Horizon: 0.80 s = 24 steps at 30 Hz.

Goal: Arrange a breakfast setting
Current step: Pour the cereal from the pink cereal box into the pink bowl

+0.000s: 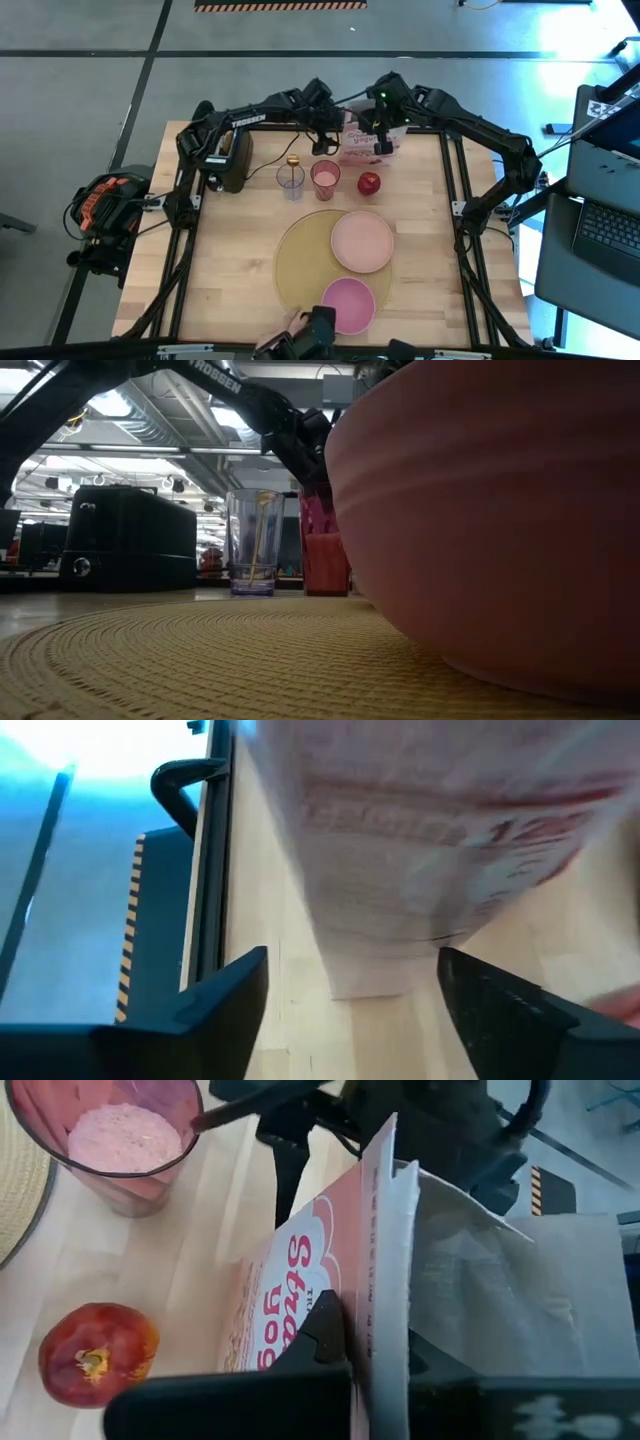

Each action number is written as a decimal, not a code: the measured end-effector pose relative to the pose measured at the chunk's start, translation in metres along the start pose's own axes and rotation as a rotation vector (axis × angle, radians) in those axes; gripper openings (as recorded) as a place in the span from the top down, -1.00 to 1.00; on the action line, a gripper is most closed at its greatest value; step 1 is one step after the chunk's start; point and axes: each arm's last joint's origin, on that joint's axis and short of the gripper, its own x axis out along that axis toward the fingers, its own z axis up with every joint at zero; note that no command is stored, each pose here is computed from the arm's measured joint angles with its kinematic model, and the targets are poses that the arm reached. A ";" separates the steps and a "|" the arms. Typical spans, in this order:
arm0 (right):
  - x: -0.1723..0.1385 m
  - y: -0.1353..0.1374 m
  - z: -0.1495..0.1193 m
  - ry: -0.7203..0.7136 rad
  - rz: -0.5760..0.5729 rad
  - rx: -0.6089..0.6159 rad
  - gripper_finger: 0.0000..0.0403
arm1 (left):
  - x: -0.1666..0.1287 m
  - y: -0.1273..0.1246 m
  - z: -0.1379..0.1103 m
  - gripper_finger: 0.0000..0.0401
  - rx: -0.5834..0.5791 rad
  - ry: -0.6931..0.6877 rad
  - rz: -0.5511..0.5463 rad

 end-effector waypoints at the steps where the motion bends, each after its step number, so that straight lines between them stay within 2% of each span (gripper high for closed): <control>1: 0.000 0.000 0.000 0.001 -0.002 0.000 1.00 | 0.003 0.000 0.000 -0.50 0.002 -0.002 0.005; 7: -0.001 0.000 0.000 0.002 -0.009 0.000 1.00 | 0.014 -0.006 0.004 -0.66 0.021 -0.015 0.027; 14: -0.001 0.000 0.000 0.001 -0.009 0.000 1.00 | 0.014 -0.005 0.004 -0.64 -0.012 -0.014 0.035; 24: -0.001 0.000 -0.001 0.018 -0.018 0.000 1.00 | 0.024 -0.011 -0.006 -0.64 -0.050 0.031 -0.044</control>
